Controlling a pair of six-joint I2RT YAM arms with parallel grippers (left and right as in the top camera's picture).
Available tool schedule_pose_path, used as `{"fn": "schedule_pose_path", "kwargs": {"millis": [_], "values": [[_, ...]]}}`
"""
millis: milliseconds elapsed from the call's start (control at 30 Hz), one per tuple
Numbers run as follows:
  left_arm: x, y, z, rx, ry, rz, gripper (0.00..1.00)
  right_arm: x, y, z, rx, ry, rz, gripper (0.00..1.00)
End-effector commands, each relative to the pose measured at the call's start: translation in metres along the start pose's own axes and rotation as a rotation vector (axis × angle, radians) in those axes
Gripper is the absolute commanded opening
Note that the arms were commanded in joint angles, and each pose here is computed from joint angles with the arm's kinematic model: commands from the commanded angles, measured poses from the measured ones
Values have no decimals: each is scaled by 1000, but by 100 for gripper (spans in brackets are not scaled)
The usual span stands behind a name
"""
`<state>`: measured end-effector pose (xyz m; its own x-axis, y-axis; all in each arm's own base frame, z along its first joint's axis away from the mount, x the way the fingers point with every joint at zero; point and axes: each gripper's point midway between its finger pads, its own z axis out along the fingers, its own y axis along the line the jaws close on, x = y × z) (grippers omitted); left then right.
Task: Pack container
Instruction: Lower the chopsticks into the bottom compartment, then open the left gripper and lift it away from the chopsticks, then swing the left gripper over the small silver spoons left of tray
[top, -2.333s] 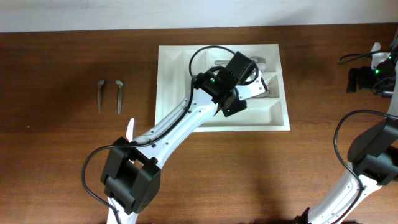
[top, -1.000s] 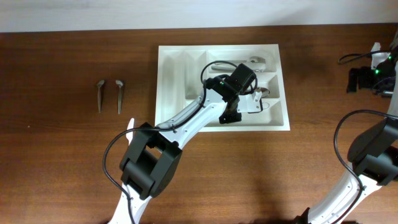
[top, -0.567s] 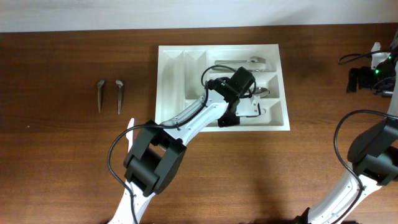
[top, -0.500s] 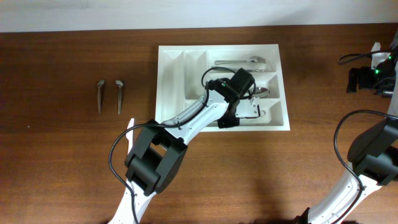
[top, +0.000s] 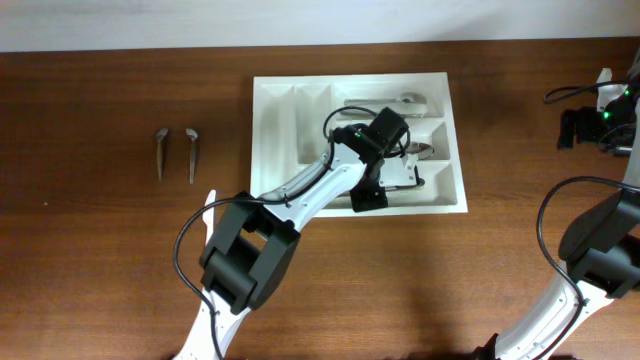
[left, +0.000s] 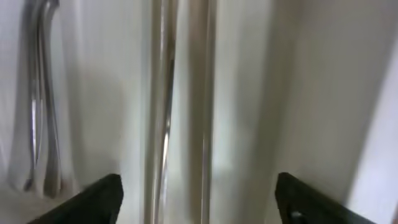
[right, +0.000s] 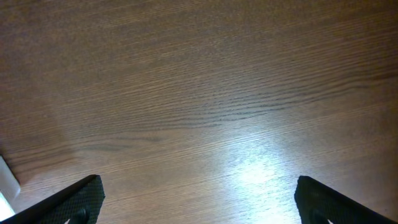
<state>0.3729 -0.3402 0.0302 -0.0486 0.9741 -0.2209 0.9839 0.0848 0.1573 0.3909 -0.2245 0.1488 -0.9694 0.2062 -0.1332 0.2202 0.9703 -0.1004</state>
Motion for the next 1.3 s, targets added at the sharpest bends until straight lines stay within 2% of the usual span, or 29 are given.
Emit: {"fn": "schedule_pose_path", "kwargs": {"millis": [0, 133, 300, 467, 700, 767, 833, 933, 1033, 1200, 1267], "values": [[-10, 5, -4, -15, -34, 7, 92, 2, -1, 4, -8, 10, 16, 99], [-27, 26, -24, -80, -79, -24, 100, 2, -1, 4, -8, 10, 16, 99], [-52, 61, -62, -203, -147, -43, 99, 2, -1, 4, -8, 10, 16, 99], [-69, 76, -97, -254, -204, -49, 99, 2, -1, 4, -8, 10, 16, 99], [-71, 98, -135, -308, -256, -277, 99, 2, -1, 4, -8, 10, 16, 99], [-54, 124, -150, -407, -247, -468, 99, 2, -1, 4, -8, 10, 16, 99], [-22, 155, -171, -549, -228, -721, 99, 2, -1, 4, -8, 10, 16, 99], [30, 184, -193, -662, -199, -965, 99, 2, -1, 4, -8, 10, 16, 99], [78, 199, -198, -638, -155, -1070, 99, 2, -1, 4, -8, 10, 16, 99], [134, 185, -182, -376, -105, -1184, 99, 2, -1, 4, -8, 10, 16, 99], [158, 181, -182, -331, -76, -1234, 99, 2, -1, 4, -8, 10, 16, 99]]}}
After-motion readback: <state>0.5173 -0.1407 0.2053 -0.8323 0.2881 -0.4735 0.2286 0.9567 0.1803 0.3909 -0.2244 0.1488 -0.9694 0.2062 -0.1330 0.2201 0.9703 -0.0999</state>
